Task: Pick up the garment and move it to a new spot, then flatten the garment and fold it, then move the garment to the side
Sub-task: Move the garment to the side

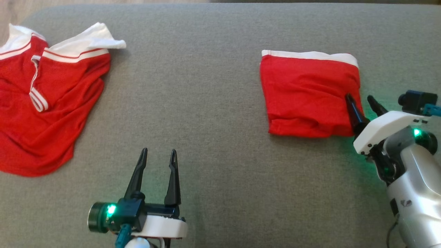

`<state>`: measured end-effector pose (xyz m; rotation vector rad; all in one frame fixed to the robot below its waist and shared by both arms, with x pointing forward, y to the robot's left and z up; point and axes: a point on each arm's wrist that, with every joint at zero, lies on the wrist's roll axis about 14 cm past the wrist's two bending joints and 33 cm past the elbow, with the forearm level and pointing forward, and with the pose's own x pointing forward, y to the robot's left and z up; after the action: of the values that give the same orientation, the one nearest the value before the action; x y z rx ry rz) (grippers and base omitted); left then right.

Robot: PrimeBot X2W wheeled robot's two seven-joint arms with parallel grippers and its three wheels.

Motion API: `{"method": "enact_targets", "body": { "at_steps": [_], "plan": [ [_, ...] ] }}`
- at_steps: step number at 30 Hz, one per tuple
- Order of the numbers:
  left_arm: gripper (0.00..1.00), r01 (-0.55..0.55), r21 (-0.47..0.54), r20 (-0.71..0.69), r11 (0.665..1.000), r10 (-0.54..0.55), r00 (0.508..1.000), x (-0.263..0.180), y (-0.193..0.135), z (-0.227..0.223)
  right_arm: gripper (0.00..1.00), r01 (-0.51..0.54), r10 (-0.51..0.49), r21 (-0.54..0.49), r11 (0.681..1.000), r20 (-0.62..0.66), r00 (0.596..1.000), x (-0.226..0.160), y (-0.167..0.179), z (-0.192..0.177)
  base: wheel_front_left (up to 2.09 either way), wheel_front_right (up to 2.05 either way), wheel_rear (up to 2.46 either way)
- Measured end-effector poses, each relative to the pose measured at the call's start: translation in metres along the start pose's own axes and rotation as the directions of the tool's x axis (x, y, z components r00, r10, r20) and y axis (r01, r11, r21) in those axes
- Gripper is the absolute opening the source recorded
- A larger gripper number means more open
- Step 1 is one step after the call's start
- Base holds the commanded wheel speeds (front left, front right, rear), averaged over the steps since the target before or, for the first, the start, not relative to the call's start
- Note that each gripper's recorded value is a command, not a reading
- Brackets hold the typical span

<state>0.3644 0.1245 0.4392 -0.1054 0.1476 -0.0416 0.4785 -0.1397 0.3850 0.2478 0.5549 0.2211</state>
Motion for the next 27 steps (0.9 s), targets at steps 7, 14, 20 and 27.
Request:
{"method": "enact_targets", "body": {
  "at_steps": [7,14,20,27],
  "plan": [
    [1.00,0.000,0.003,-0.010,1.000,0.000,1.000,0.001,0.000,-0.003,0.00,0.003,0.000,0.036,0.999,-0.070,0.998,0.004,-0.003,-0.016,0.00,0.00,0.00],
    [1.00,0.028,-0.002,-0.020,1.000,-0.028,0.999,0.006,-0.008,-0.007,0.00,0.053,-0.055,-0.049,0.997,-0.027,0.998,-0.007,-0.038,0.003,0.00,0.00,0.00],
    [1.00,0.086,-0.012,-0.032,0.996,-0.087,0.996,0.024,-0.023,-0.012,0.00,0.183,-0.185,-0.130,0.975,-0.004,0.983,-0.030,-0.107,0.025,0.00,0.00,0.00],
    [1.00,0.173,-0.009,-0.026,0.985,-0.173,0.985,0.060,-0.045,-0.017,0.00,0.350,-0.347,-0.173,0.920,0.054,0.937,-0.053,-0.183,0.062,0.00,0.00,0.00]
  ]
}}
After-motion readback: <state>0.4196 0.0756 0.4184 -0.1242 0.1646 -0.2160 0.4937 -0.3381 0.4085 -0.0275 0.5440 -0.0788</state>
